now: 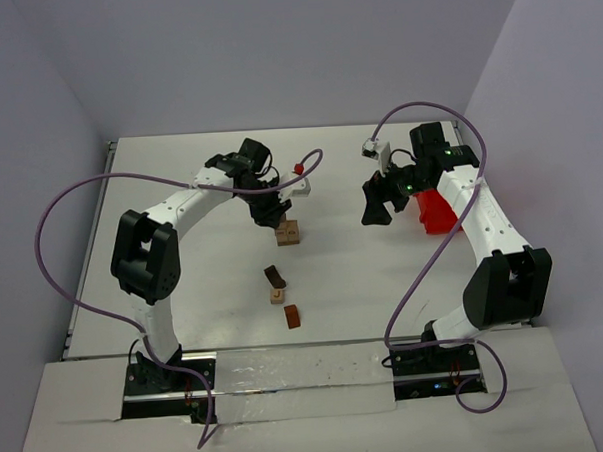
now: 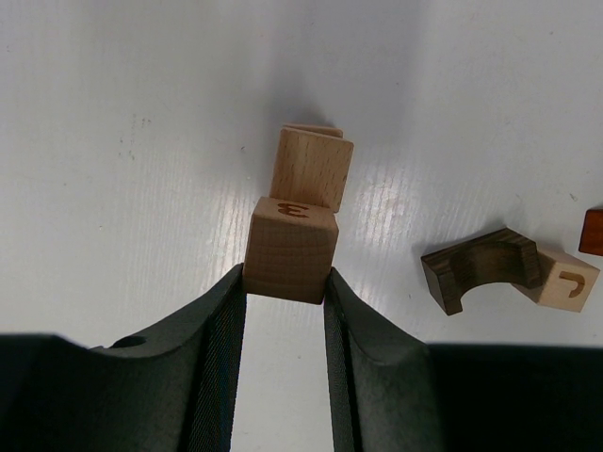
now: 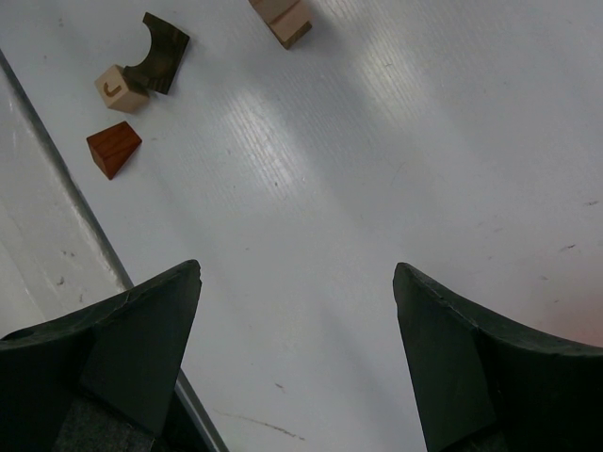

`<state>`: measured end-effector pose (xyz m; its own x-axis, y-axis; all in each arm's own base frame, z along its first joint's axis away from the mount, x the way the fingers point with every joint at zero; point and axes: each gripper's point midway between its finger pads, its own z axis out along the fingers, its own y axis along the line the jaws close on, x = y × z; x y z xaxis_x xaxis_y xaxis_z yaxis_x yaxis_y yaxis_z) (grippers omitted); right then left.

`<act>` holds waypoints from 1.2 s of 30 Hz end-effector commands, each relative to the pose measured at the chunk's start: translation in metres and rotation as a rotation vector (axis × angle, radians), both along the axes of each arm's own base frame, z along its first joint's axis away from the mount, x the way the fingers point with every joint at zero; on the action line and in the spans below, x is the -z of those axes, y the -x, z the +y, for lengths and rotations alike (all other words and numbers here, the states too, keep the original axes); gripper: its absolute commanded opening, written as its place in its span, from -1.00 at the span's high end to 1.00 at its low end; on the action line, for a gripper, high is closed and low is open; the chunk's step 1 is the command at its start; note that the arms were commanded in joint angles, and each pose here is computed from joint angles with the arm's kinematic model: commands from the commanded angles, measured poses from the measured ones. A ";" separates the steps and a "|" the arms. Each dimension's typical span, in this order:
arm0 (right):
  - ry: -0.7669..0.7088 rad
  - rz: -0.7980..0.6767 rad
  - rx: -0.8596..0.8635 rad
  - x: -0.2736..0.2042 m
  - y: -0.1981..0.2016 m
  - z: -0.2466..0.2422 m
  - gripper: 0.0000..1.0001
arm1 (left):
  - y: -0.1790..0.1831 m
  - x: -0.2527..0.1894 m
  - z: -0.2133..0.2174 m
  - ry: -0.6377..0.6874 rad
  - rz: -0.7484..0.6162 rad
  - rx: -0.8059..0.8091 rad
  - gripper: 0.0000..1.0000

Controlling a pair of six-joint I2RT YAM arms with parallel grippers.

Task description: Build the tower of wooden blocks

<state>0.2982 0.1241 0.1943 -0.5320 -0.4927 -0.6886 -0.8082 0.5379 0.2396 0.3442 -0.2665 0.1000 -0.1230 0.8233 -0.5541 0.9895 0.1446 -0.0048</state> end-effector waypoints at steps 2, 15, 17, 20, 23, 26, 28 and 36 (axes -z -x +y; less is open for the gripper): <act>-0.011 -0.045 -0.003 -0.012 -0.010 0.000 -0.79 | -0.002 -0.003 -0.004 0.014 -0.015 -0.003 0.27; -0.012 -0.057 -0.015 -0.015 -0.010 0.001 -0.80 | -0.007 -0.041 -0.016 0.091 -0.056 0.008 -0.98; -0.014 -0.061 -0.018 -0.015 -0.011 0.001 -0.80 | -0.009 -0.057 -0.020 0.117 -0.070 0.003 -0.99; -0.015 -0.067 -0.031 -0.016 -0.011 0.004 -0.80 | -0.014 -0.096 -0.022 0.179 -0.117 -0.017 -0.99; -0.011 -0.083 -0.069 -0.016 -0.005 0.013 -0.80 | -0.016 -0.136 -0.014 0.257 -0.161 -0.064 -0.98; 0.008 -0.100 -0.135 -0.008 0.006 0.030 -0.80 | -0.024 -0.172 0.013 0.343 -0.192 -0.171 -0.98; 0.029 -0.111 -0.177 -0.003 0.015 0.041 -0.79 | -0.025 -0.197 0.028 0.426 -0.189 -0.242 -0.98; 0.062 -0.160 -0.458 0.033 0.082 0.129 -0.61 | -0.027 -0.227 0.108 0.588 -0.103 -0.559 -0.99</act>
<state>0.2355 0.2126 0.1601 -0.2787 -0.6909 -0.6671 -0.9593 0.2326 0.1599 0.3863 -0.1719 0.3123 -0.2632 0.3811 -0.8863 0.8141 0.5806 0.0079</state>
